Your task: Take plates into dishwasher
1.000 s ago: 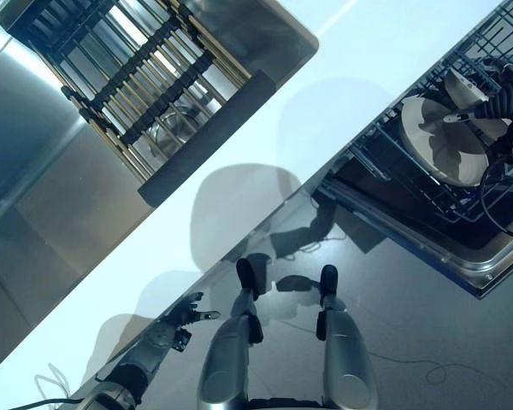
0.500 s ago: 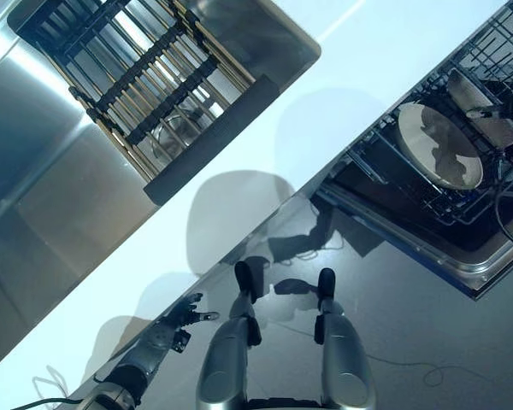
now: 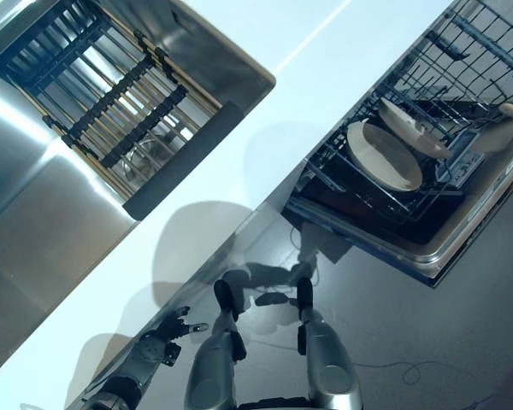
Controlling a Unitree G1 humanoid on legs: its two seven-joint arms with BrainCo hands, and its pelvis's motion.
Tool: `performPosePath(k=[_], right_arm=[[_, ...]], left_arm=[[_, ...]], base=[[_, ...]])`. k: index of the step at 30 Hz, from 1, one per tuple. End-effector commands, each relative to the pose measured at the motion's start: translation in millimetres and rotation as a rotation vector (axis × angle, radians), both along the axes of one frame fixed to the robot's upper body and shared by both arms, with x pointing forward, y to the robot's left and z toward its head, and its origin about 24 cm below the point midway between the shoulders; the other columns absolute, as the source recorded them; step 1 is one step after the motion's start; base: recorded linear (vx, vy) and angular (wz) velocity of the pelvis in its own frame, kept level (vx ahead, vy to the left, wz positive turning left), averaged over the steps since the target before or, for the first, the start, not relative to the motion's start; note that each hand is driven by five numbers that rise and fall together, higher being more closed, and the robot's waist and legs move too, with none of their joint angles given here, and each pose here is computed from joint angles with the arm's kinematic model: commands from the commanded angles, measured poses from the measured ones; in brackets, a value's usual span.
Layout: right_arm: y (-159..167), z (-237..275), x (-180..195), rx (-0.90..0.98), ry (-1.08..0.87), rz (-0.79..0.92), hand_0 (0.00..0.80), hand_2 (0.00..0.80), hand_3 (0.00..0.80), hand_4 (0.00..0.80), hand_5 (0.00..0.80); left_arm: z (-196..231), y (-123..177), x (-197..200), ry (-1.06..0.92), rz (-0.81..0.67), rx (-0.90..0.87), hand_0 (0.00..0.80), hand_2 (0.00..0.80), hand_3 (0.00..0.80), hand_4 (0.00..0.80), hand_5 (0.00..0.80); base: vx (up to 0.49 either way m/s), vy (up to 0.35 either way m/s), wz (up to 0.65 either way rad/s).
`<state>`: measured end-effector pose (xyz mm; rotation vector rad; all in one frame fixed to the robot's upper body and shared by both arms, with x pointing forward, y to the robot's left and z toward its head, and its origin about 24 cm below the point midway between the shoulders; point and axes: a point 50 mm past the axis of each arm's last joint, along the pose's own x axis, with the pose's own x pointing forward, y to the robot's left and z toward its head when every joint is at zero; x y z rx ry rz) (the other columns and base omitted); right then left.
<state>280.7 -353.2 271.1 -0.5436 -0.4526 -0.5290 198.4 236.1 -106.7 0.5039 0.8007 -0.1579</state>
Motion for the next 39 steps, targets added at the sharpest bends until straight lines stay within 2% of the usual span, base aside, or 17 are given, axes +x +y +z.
performPosePath(k=[1, 4, 7, 15, 20, 27, 32, 39], right_arm=[[-11, 7, -13, 0.238, -0.181, 0.073, 0.0, 0.0, 0.0, 0.0, 0.0], [-24, -36, -11, 0.517, -0.182, 0.102, 0.0, 0.0, 0.0, 0.0, 0.0], [-29, -77, -9, 0.716, -0.161, 0.074, 0.0, 0.0, 0.0, 0.0, 0.0], [-53, -164, -21, 1.03, -0.105, -0.129, 0.0, 0.0, 0.0, 0.0, 0.0], [-61, -185, -29, 1.054, -0.099, -0.248, 0.0, 0.0, 0.0, 0.0, 0.0], [-67, -203, -33, 1.064, -0.02, -0.262, 0.0, 0.0, 0.0, 0.0, 0.0], [-51, -215, -24, 1.043, 0.05, -0.178, 0.0, 0.0, 0.0, 0.0, 0.0], [-1, -211, 11, 0.861, 0.175, 0.147, 0.0, 0.0, 0.0, 0.0, 0.0]], left_arm=[[9, 25, 9, -0.035, 0.047, 0.088, 0.0, 0.0, 0.0, 0.0, 0.0], [7, 19, 11, -0.029, 0.046, 0.079, 0.0, 0.0, 0.0, 0.0, 0.0], [6, 13, 15, -0.036, 0.047, 0.069, 0.0, 0.0, 0.0, 0.0, 0.0], [12, 4, 27, -0.087, 0.036, 0.039, 0.0, 0.0, 0.0, 0.0, 0.0], [19, 0, 38, -0.126, 0.035, 0.006, 0.0, 0.0, 0.0, 0.0, 0.0], [21, -10, 43, -0.157, 0.035, -0.05, 0.0, 0.0, 0.0, 0.0, 0.0], [21, -16, 45, -0.16, 0.025, -0.066, 0.0, 0.0, 0.0, 0.0, 0.0], [22, -21, 47, -0.157, -0.01, -0.064, 0.0, 0.0, 0.0, 0.0, 0.0]], base=[[0.0, 0.0, 0.0], [0.004, 0.009, -0.01], [-0.003, 0.028, -0.06], [-0.048, 0.05, -0.02], [-0.104, 0.054, -0.03], [-0.091, 0.018, 0.01], [-0.044, -0.024, 0.08], [-0.004, -0.035, 0.03]])
